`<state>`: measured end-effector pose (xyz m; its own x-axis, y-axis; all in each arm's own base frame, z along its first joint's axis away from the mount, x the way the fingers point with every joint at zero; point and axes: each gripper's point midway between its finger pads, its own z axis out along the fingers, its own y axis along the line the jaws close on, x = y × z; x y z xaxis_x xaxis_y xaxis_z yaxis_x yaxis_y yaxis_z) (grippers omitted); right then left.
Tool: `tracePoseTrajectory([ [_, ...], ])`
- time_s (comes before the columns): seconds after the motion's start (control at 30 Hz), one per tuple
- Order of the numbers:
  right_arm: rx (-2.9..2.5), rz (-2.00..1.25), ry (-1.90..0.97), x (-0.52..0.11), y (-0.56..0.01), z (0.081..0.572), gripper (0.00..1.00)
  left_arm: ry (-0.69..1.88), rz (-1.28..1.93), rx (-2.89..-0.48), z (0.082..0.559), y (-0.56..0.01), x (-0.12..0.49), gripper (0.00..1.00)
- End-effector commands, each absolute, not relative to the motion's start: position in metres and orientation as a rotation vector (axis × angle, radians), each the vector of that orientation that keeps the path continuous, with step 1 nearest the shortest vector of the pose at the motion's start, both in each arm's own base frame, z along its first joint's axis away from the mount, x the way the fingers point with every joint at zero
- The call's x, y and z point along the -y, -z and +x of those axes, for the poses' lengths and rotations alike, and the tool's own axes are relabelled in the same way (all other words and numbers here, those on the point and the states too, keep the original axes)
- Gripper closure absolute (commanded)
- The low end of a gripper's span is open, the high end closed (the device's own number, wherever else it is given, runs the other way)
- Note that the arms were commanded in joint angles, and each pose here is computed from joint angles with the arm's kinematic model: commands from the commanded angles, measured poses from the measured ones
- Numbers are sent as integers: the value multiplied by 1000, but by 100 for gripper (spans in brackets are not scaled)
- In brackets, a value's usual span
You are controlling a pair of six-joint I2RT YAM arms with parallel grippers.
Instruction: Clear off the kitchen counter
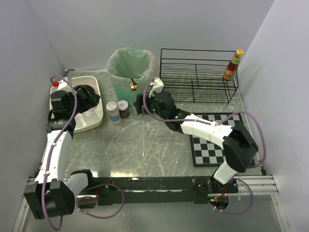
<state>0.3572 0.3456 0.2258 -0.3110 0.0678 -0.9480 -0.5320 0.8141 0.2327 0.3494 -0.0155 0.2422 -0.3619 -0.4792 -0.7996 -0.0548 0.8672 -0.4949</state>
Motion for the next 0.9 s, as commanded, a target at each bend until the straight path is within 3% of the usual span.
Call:
tracePoseTrajectory([
  [0.0,-1720,-275,-645,-372,-255,367,0,478,-351,-1866,351,-259,19,1],
  [0.63,-1783,-177,-425,-405,-221,415,1,484,-347,-1867,351,-260,20,1],
  [0.87,-1768,-181,-357,-407,-205,417,9,480,-347,-1867,352,-260,20,1],
])
